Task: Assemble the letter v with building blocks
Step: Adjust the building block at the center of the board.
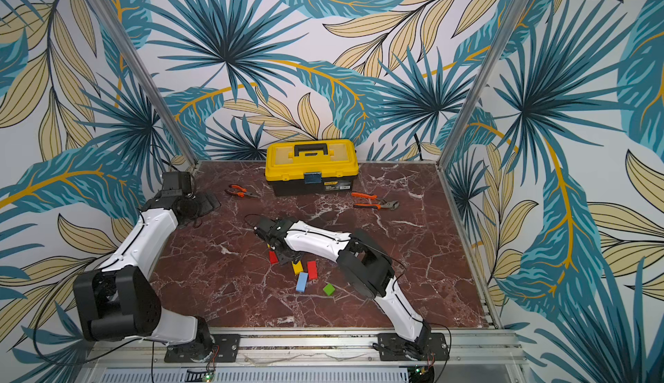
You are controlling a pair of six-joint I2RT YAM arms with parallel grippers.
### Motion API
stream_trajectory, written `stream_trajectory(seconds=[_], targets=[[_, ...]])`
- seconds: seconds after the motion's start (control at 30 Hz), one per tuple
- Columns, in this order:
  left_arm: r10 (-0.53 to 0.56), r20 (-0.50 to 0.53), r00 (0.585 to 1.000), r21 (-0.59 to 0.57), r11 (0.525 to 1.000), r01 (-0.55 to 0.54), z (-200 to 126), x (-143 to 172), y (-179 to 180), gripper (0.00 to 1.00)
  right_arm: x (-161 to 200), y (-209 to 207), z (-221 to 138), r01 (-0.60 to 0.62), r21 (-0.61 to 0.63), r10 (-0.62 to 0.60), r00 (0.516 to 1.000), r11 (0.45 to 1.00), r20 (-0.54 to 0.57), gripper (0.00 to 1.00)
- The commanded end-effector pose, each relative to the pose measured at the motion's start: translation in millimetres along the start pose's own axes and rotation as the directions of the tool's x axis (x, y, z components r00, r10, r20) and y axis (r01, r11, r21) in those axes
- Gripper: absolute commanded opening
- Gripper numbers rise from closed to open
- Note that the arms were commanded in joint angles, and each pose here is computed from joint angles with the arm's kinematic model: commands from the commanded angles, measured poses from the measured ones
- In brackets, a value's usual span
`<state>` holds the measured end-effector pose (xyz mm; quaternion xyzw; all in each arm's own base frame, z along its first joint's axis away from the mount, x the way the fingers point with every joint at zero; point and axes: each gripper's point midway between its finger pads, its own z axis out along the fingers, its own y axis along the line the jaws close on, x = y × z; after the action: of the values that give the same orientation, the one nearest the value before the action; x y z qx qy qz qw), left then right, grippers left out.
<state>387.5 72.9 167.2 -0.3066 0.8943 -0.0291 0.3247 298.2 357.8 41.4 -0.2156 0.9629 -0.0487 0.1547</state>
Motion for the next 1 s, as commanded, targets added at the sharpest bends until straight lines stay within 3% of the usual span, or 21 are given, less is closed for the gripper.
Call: stream_trajectory(seconds=[0.0,0.27,0.7,0.97], targets=[[-0.002,0.012,1.000,0.009,1.000,0.001,1,-4,2,0.99,9,-9,-2,-0.032,0.010,0.032,0.999,0.999,-0.024,0.67],[-0.001,0.011,1.000,0.004,1.000,0.001,1,-4,3,0.99,17,-6,6,-0.026,-0.019,0.025,0.998,0.999,-0.064,0.65],[0.000,0.011,1.000,0.003,1.000,0.000,1,-4,3,0.99,33,-17,13,-0.029,0.014,0.030,0.994,0.999,-0.109,0.42],[-0.001,0.010,1.000,0.003,1.000,0.001,2,-3,3,0.99,42,-43,16,-0.079,0.058,0.086,0.989,0.995,-0.122,0.37]])
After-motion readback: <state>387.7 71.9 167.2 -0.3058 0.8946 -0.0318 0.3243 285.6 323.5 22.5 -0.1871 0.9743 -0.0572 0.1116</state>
